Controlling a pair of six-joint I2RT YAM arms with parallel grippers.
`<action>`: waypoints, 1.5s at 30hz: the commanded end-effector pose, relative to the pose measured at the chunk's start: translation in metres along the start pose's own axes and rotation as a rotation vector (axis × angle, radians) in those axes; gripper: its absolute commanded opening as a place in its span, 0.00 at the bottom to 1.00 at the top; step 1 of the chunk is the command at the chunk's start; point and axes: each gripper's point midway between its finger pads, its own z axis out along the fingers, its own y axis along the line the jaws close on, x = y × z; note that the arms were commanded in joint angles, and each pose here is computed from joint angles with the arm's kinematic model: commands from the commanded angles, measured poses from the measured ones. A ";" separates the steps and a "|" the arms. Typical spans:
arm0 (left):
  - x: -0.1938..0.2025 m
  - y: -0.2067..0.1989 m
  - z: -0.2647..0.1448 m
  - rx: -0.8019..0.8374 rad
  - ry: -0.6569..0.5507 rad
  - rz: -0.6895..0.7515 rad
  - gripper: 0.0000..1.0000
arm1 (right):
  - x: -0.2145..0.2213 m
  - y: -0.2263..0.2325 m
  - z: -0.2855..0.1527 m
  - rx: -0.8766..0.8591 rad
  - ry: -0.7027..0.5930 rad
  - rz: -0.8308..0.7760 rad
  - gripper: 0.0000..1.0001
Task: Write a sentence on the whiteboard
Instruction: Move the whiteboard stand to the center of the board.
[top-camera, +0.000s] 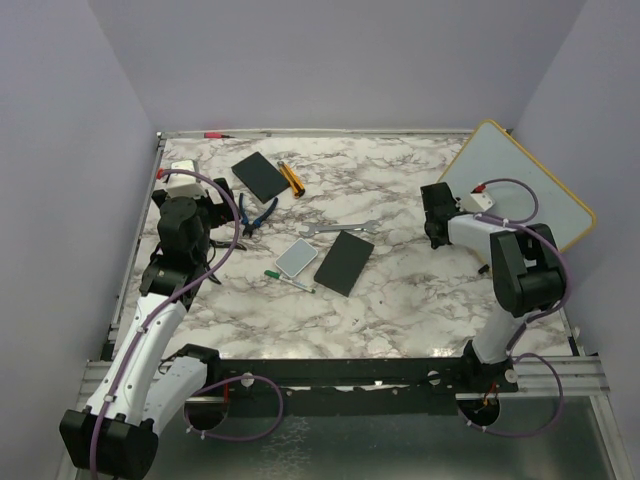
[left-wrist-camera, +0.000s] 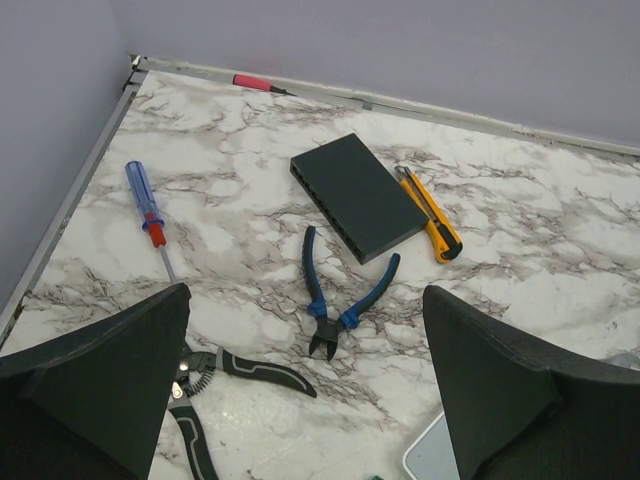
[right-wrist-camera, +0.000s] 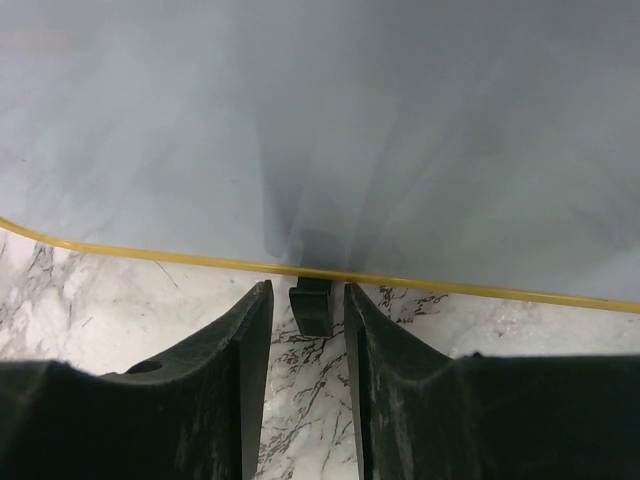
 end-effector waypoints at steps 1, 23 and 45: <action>-0.003 0.000 -0.003 -0.001 -0.022 0.004 0.99 | -0.002 -0.008 0.004 0.065 -0.028 -0.003 0.37; -0.007 0.001 -0.006 -0.009 -0.037 0.010 0.99 | 0.006 0.004 0.001 0.070 -0.031 -0.081 0.01; -0.005 0.002 -0.006 -0.012 -0.032 0.014 0.99 | 0.059 0.083 -0.065 -0.227 0.000 -0.214 0.01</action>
